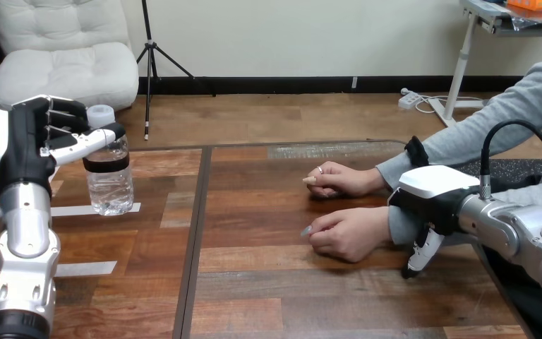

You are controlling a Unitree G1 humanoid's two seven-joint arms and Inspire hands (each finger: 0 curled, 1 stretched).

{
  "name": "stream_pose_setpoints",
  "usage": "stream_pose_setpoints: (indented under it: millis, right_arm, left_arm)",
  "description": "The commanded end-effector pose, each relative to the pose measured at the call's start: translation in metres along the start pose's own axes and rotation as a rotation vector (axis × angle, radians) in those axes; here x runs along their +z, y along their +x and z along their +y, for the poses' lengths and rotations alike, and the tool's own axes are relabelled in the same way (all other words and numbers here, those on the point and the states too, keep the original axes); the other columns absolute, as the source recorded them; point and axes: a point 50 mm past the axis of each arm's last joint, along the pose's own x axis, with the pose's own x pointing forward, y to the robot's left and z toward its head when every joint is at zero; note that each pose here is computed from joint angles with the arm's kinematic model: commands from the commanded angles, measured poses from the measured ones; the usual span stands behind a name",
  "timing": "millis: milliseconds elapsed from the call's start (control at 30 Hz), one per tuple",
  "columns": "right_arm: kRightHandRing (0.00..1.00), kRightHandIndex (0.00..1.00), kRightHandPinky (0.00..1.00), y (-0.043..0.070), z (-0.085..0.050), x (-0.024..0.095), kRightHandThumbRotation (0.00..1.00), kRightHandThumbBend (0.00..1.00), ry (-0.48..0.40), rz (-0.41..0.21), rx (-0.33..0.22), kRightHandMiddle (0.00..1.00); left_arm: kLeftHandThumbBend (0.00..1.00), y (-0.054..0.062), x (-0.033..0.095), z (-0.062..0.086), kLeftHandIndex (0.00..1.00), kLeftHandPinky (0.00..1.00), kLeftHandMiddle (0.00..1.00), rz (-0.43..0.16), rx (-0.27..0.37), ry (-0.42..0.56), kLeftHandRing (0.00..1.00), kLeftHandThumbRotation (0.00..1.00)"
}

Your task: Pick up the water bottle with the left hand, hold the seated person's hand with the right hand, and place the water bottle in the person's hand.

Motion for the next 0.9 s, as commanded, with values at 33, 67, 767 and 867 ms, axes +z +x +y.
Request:
stream_pose_setpoints:
  millis: [33, 67, 767, 867]
  right_arm:
    - [0.53, 0.61, 0.46, 0.0024, -0.0273, 0.0034, 0.1, 0.92, 0.026, -0.001, -0.059, 0.59]
    - [0.52, 0.6, 0.45, 0.0025, -0.0274, 0.0033, 0.08, 0.91, 0.028, 0.0, -0.059, 0.58]
    - [0.36, 0.52, 0.3, 0.0017, -0.0299, 0.0016, 0.0, 0.79, 0.035, 0.007, -0.081, 0.43]
    - [0.34, 0.51, 0.29, 0.0014, -0.0304, 0.0012, 0.01, 0.76, 0.034, 0.008, -0.081, 0.42]
  left_arm:
    - [0.75, 0.0097, 0.0317, 0.0071, 0.46, 0.3, 0.44, -0.109, 0.038, -0.049, 0.38, 0.0]
    - [0.75, 0.0096, 0.0316, 0.0071, 0.46, 0.3, 0.45, -0.109, 0.038, -0.05, 0.38, 0.0]
    - [0.76, 0.0097, 0.0309, 0.0068, 0.46, 0.3, 0.45, -0.111, 0.032, -0.046, 0.38, 0.0]
    - [0.76, 0.0098, 0.0309, 0.0068, 0.46, 0.3, 0.45, -0.11, 0.032, -0.044, 0.38, 0.0]
